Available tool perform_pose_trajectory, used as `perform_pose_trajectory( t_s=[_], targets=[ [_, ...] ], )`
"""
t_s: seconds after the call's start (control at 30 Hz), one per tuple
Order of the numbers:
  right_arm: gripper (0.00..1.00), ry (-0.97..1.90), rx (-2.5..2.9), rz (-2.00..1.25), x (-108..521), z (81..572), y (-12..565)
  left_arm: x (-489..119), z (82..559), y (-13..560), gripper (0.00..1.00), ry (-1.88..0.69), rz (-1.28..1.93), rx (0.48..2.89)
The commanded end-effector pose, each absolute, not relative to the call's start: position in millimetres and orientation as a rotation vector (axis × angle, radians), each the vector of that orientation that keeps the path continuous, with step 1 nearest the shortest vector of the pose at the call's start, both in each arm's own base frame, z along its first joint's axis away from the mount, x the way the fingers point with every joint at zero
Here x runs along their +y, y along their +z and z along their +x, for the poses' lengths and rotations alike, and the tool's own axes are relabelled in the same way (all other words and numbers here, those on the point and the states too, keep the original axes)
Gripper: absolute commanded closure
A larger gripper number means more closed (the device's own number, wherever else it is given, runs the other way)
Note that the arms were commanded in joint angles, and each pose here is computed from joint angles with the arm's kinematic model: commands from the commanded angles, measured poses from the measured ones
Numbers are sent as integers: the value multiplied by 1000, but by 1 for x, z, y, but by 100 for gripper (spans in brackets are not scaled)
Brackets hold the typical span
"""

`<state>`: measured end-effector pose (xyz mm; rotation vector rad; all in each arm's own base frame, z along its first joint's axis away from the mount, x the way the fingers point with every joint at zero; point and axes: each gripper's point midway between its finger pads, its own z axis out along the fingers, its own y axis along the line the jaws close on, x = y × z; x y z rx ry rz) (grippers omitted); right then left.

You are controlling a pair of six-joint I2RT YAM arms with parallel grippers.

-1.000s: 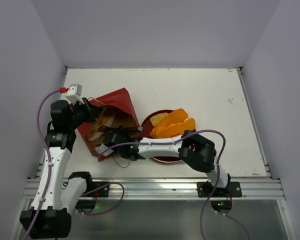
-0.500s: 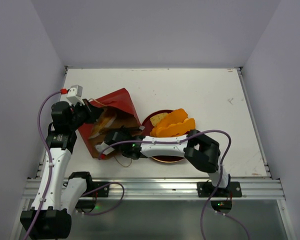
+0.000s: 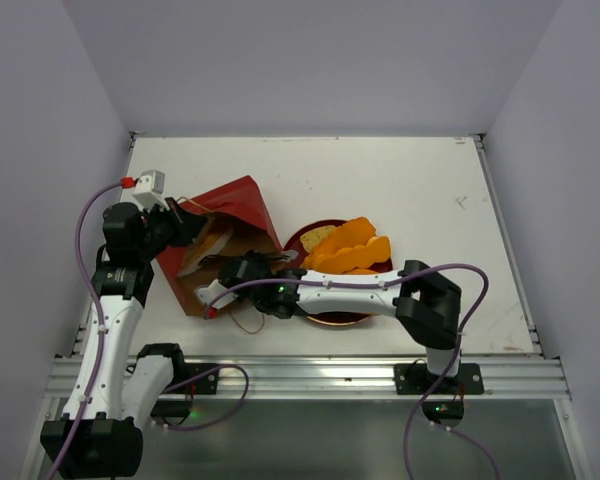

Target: Take the fake bread out of the paper bag

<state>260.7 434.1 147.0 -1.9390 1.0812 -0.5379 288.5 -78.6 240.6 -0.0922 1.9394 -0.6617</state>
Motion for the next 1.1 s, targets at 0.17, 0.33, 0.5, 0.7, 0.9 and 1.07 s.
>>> perform_pose_trajectory(
  t_s=[0.17, 0.33, 0.5, 0.7, 0.9, 1.07],
  targets=[
    [64, -543, 1094, -1871, 441, 265, 158, -79, 290, 257, 100, -674, -82, 1893],
    [59, -557, 1102, -1872, 448, 268, 151, -79, 289, 259, 100, -672, -78, 1891],
    [54, -569, 1103, -1882, 450, 270, 145, -80, 289, 259, 100, -680, -74, 1887],
    [47, -600, 1092, -1875, 450, 273, 141, -81, 289, 257, 100, -688, -75, 1888],
    [46, -612, 1082, -1856, 450, 274, 140, -82, 288, 256, 100, -696, -75, 1888],
    [45, -629, 1081, -1855, 452, 276, 137, -84, 289, 258, 100, -708, -74, 1882]
  ],
)
